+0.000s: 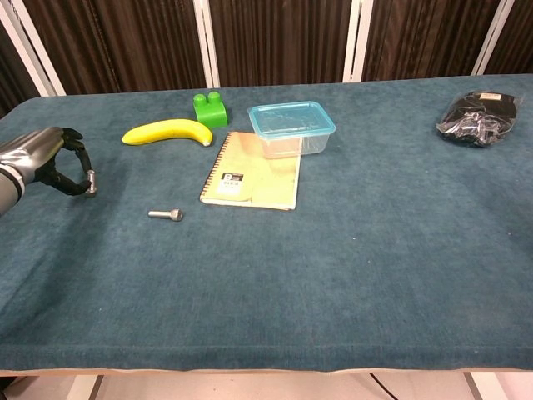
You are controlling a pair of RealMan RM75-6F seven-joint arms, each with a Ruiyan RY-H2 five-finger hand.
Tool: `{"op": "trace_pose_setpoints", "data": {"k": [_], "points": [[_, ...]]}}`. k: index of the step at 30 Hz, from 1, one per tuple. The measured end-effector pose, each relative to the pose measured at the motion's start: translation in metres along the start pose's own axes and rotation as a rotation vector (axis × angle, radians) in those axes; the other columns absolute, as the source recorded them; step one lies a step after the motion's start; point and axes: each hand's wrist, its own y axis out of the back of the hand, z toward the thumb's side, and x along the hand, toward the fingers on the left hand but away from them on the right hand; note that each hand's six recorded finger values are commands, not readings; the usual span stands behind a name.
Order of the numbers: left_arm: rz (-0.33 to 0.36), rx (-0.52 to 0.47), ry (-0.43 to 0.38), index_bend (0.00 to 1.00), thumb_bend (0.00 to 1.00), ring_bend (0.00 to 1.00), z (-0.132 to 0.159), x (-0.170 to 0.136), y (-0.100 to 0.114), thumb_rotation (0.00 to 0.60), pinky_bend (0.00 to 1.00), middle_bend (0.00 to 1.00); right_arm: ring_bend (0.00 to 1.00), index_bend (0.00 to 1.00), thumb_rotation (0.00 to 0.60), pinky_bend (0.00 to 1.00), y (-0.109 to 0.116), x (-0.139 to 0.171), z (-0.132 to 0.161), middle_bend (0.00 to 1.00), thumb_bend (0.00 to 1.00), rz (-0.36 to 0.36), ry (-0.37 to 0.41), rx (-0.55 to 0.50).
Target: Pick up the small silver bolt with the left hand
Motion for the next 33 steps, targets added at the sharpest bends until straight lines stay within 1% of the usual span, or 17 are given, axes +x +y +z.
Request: {"op": "trace_pose_setpoints", "data": {"k": [10, 13, 18, 21, 23, 25, 27, 29, 30, 32, 33], "points": [[-0.009, 0.005, 0.006, 0.54, 0.36, 0.02, 0.001, 0.000, -0.001, 0.600, 0.07, 0.10, 0.00, 0.00, 0.600, 0.04, 0.001, 0.001, -0.001, 0.00, 0.29, -0.003, 0.000, -0.002], [-0.010, 0.007, 0.003, 0.47, 0.36, 0.02, 0.001, 0.000, -0.001, 0.600, 0.07, 0.09, 0.00, 0.00, 0.600, 0.04, 0.000, 0.001, -0.001, 0.00, 0.29, -0.001, 0.000, 0.000], [-0.007, -0.011, -0.019, 0.29, 0.33, 0.01, 0.004, -0.002, 0.002, 0.600, 0.07, 0.08, 0.00, 0.00, 0.600, 0.04, 0.000, 0.001, 0.000, 0.00, 0.29, -0.002, -0.001, 0.000], [0.000, -0.025, -0.043, 0.26, 0.33, 0.00, 0.008, -0.006, 0.005, 0.600, 0.07, 0.06, 0.00, 0.00, 0.600, 0.04, 0.000, 0.000, 0.000, 0.00, 0.29, -0.001, -0.002, 0.001], [0.005, -0.038, -0.065, 0.27, 0.33, 0.00, 0.012, -0.010, 0.008, 0.600, 0.06, 0.05, 0.00, 0.00, 0.600, 0.04, 0.000, 0.000, -0.001, 0.00, 0.29, -0.001, -0.002, 0.001], [0.018, -0.057, -0.103, 0.33, 0.34, 0.00, 0.018, -0.016, 0.012, 0.600, 0.05, 0.05, 0.00, 0.00, 0.600, 0.04, 0.001, 0.001, -0.001, 0.00, 0.29, -0.003, -0.002, 0.000], [0.034, -0.084, -0.157, 0.39, 0.34, 0.00, 0.026, -0.026, 0.015, 0.600, 0.05, 0.03, 0.00, 0.00, 0.600, 0.04, 0.000, 0.000, 0.000, 0.00, 0.29, -0.003, -0.002, 0.000], [0.038, -0.112, -0.212, 0.41, 0.34, 0.00, 0.035, -0.038, 0.016, 0.600, 0.05, 0.01, 0.00, 0.00, 0.600, 0.04, 0.000, 0.000, 0.000, 0.00, 0.29, -0.001, -0.002, 0.002], [0.028, -0.125, -0.247, 0.41, 0.34, 0.00, 0.041, -0.048, 0.014, 0.600, 0.04, 0.01, 0.00, 0.00, 0.600, 0.04, -0.001, 0.000, 0.000, 0.00, 0.29, 0.002, -0.001, 0.004], [-0.001, -0.140, -0.283, 0.41, 0.34, 0.00, 0.048, -0.061, 0.009, 0.600, 0.04, 0.00, 0.00, 0.00, 0.600, 0.04, -0.002, 0.000, 0.001, 0.00, 0.29, 0.005, 0.002, 0.007], [-0.027, -0.146, -0.296, 0.41, 0.34, 0.00, 0.051, -0.068, 0.004, 0.600, 0.03, 0.00, 0.00, 0.00, 0.600, 0.04, -0.002, 0.000, 0.002, 0.00, 0.29, 0.007, 0.004, 0.008]]}}
